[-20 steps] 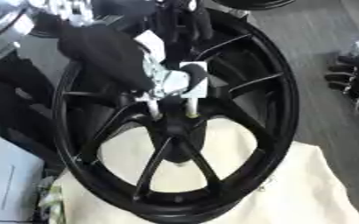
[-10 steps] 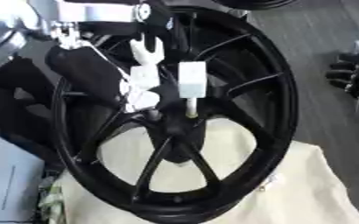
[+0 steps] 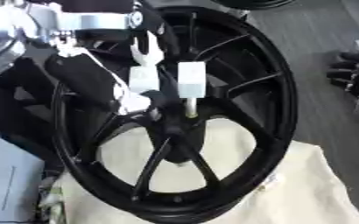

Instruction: Pull the pin out of the wheel hub.

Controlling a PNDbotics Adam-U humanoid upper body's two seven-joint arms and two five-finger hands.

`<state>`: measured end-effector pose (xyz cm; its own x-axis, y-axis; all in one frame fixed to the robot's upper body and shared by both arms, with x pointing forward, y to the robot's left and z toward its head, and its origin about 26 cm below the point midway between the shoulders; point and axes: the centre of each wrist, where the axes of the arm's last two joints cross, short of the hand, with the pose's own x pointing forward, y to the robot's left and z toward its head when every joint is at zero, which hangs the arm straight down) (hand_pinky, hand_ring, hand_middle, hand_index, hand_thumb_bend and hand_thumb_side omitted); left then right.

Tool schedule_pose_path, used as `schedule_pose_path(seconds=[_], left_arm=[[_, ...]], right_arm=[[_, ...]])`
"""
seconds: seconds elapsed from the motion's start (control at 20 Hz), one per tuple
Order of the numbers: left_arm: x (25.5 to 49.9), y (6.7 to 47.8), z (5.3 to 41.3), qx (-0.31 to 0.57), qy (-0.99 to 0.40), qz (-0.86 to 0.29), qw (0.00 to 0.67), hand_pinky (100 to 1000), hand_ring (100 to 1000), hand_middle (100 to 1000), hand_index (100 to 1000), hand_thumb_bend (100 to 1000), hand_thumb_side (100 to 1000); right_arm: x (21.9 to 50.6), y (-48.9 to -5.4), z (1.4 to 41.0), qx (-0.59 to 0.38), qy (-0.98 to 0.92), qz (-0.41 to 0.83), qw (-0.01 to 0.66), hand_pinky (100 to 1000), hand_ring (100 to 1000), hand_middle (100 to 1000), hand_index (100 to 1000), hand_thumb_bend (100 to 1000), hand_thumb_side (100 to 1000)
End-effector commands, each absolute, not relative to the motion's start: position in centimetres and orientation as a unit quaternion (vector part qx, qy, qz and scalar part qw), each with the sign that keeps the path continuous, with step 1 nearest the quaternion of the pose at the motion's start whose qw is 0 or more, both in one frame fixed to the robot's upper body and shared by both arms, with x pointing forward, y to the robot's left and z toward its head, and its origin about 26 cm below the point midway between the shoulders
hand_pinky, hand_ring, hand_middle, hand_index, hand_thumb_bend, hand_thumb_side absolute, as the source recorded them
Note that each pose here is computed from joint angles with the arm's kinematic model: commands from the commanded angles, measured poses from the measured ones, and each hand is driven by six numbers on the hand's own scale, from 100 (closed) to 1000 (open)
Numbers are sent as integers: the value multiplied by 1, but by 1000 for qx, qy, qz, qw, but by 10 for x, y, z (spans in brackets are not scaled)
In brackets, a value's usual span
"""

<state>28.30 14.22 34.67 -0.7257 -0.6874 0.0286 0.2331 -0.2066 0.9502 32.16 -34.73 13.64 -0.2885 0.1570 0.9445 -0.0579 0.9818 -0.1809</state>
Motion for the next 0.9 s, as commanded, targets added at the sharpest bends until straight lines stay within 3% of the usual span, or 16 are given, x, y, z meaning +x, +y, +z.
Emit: schedule_pose_path(seconds=[0.05, 0.5, 0.9], left_arm=[[285, 151, 355, 226, -522, -741, 358, 765, 712, 754, 834, 312, 373], [289, 156, 353, 241, -528, -733, 356, 747, 664, 716, 828, 324, 348], [300, 160, 347, 248, -506, -740, 367, 718, 633, 689, 810, 347, 398]], right_arm=[[322, -351, 149, -42, -804, 106, 584, 856, 770, 725, 834, 100, 813], [322, -349, 149, -41, -802, 114, 585, 856, 769, 724, 834, 100, 815], [322, -348, 148, -39, -800, 119, 587, 856, 769, 724, 834, 100, 817]])
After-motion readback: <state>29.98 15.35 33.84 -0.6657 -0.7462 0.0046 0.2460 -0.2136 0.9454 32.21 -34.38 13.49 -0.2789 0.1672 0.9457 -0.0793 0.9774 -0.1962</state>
